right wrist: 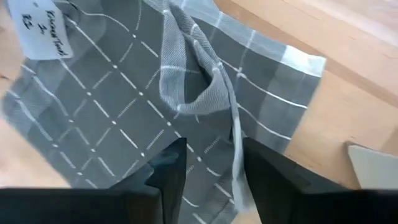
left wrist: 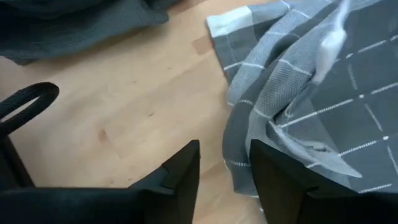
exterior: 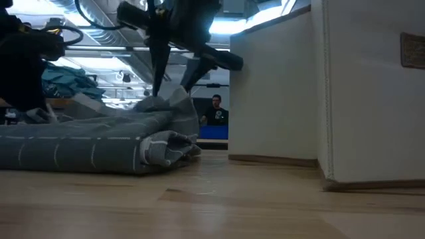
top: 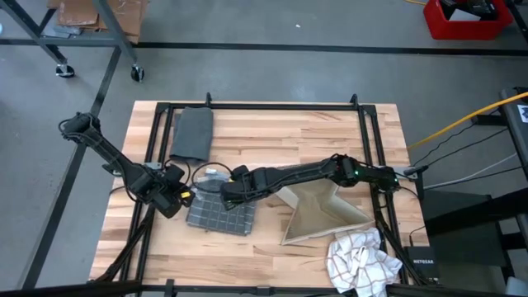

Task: Fold towel
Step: Fold the gray patterned towel

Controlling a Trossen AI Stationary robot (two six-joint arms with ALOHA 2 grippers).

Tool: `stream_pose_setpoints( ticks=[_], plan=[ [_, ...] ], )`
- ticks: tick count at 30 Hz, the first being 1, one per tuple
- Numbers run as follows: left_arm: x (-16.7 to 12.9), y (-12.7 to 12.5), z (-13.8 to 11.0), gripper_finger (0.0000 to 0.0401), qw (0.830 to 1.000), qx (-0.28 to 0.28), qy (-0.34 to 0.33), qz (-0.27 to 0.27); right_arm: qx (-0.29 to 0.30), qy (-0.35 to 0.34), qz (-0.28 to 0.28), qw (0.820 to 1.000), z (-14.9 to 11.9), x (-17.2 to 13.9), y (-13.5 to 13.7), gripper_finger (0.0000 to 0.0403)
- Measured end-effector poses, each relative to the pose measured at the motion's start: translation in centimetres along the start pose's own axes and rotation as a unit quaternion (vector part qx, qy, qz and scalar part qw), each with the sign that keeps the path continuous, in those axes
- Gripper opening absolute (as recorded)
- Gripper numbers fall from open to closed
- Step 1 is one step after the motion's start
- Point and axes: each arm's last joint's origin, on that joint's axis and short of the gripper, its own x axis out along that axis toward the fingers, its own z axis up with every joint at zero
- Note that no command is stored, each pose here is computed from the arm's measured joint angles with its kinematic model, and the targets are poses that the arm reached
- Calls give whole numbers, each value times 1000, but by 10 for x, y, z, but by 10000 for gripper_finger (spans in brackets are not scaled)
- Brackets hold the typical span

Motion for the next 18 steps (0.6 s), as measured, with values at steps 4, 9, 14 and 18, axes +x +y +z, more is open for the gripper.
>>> stream_pose_setpoints(
  ticks=[4, 9, 14, 18],
  plan=[
    [2, 0, 4, 148, 1000, -8, -8, 6, 0, -7, -21, 1000, 3, 2, -5, 169],
    [5, 1, 10, 140, 999, -25, -30, 19, 7, -53, -43, 998, 13, 3, -9, 170],
    [9, 3, 21, 126, 995, -65, -73, 36, 27, -59, -46, 997, 32, 7, -17, 170],
    [11, 4, 27, 116, 992, -89, -80, 45, 47, -30, -15, 998, 46, 11, -19, 170]
  ],
)
